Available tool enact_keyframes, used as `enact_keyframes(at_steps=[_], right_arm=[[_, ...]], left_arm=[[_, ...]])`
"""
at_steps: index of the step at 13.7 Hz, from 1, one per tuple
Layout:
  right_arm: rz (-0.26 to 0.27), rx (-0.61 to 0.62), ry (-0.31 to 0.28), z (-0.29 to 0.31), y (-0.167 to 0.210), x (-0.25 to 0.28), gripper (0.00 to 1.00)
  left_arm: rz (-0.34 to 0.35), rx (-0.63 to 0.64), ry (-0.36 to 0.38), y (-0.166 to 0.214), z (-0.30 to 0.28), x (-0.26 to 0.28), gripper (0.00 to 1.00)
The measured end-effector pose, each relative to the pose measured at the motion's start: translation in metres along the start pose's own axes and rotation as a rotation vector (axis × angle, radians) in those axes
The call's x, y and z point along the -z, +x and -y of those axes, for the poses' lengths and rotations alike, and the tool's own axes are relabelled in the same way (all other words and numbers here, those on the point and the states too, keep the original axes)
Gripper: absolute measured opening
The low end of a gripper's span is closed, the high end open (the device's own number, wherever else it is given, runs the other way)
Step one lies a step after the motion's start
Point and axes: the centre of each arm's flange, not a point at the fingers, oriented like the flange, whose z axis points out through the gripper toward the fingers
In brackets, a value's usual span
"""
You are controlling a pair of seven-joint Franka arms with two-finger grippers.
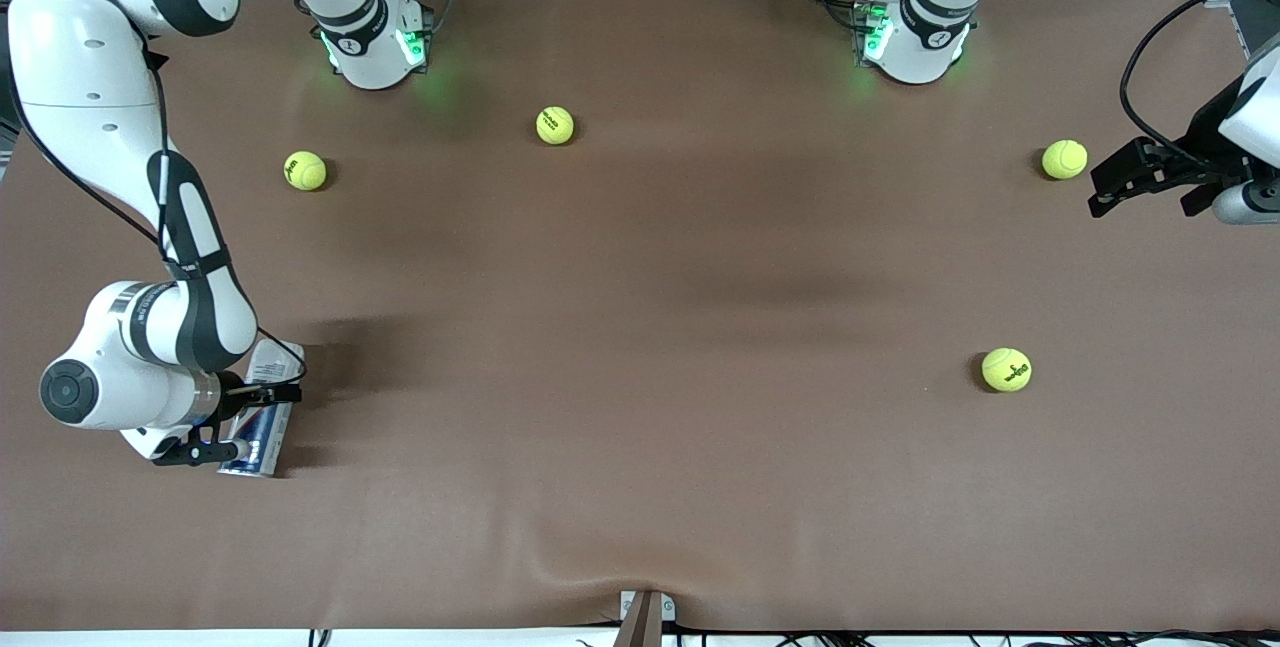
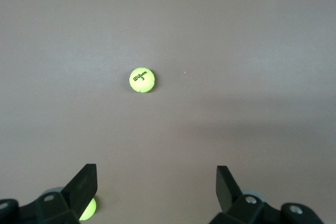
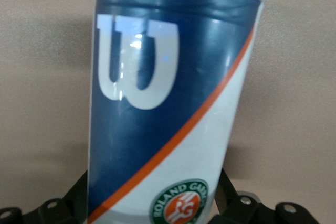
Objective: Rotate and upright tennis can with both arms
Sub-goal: 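Close the right gripper around the can body and lift it, then carry the can to mid-table and lay it down on its side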
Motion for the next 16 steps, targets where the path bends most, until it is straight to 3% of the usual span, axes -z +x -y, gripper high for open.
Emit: enact_keyframes(at_steps=[1, 2, 3, 9, 12, 16], right_arm=[[-0.001, 0.007, 0.000, 0.000, 0.000, 0.000, 0.95], [-0.003, 0.018, -0.001, 0.000, 0.001, 0.001, 0.84], [-0.006, 0.032, -0.001, 0.000, 0.001, 0.003, 0.80], [-0.056, 0.136, 0.006, 0.021, 0.014, 0.026, 0.87], [-0.085, 0.275, 0.011, 0.079, 0.021, 0.066, 0.86], [-0.096, 0.483, -0.010, 0.229, 0.008, 0.125, 0.85]], left_arm=[[0.000, 0.000, 0.000, 0.000, 0.000, 0.000, 1.00], [0.000, 0.000, 0.000, 0.000, 0.000, 0.000, 1.00], [0.000, 0.000, 0.000, 0.000, 0.000, 0.000, 1.00], [0.000, 0.007, 0.000, 0.000, 0.004, 0.000, 1.00], [0.000, 0.012, 0.001, 0.000, 0.007, 0.000, 1.00], [0.000, 0.011, -0.002, 0.000, 0.006, 0.000, 1.00]])
